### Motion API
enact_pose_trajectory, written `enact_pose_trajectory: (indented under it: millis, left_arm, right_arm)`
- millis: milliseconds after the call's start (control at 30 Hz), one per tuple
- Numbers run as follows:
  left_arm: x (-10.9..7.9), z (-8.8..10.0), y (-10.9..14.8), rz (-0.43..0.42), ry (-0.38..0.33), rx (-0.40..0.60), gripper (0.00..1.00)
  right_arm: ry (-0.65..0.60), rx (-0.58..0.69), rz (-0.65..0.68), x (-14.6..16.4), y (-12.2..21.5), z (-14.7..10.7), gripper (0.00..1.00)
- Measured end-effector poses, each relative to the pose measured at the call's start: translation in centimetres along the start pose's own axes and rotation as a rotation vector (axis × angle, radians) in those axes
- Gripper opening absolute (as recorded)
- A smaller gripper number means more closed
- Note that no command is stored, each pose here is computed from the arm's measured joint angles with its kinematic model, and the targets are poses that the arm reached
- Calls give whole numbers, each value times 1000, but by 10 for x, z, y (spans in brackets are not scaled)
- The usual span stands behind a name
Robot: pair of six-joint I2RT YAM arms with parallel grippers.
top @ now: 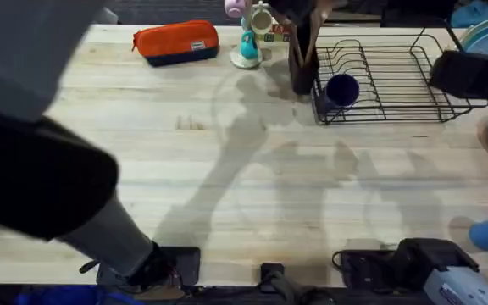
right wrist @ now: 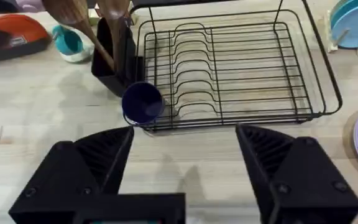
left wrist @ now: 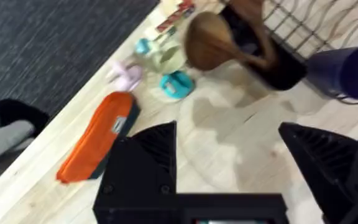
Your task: Pick up the cup on the table and put them onto the rack.
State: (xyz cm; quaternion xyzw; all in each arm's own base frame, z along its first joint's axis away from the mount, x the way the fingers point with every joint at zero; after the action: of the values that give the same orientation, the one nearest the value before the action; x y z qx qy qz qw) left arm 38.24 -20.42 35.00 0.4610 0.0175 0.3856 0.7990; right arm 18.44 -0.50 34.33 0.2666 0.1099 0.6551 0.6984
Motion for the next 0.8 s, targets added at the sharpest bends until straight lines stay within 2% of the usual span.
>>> enact_pose_trajectory:
  millis: [167, 300, 400, 600, 700, 733, 800]
  left_arm:
    - [22, -17, 27, 69, 27, -38, 994]
    - [31, -32, 49, 121, 34, -73, 994]
    - [39, -46, 61, 165, 36, -91, 994]
    - [56, -83, 80, 269, 84, -109, 994]
    - [58, -98, 94, 325, 102, -142, 993]
    - [51, -110, 112, 376, 106, -197, 994]
    - [42, -118, 124, 399, 108, -232, 993]
  right_arm:
    - [0, -15, 3, 1, 0, 3, 996]
    - [2, -30, 6, 1, 0, 6, 996]
    - [1, -30, 6, 1, 0, 6, 996]
    - [1, -30, 6, 1, 0, 6, 996]
    - [1, -30, 6, 1, 0, 6, 996]
    - [1, -30, 6, 1, 0, 6, 996]
    - [1, -30, 6, 1, 0, 6, 996]
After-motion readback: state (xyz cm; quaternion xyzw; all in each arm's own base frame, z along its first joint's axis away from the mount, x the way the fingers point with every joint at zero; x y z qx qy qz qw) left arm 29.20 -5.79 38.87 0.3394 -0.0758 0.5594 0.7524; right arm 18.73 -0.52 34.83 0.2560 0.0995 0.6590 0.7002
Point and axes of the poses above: each hand's point on the last joint's axis, 136 mm out from that joint toward the fingers, its own y axis back along the fingers, its own x axis along the line the jaws close on, z = x × y, the point moved 6 cm from there along y, back along the fingers, and after that the axes turned 9 degrees about -y, right-handed, at the moved point
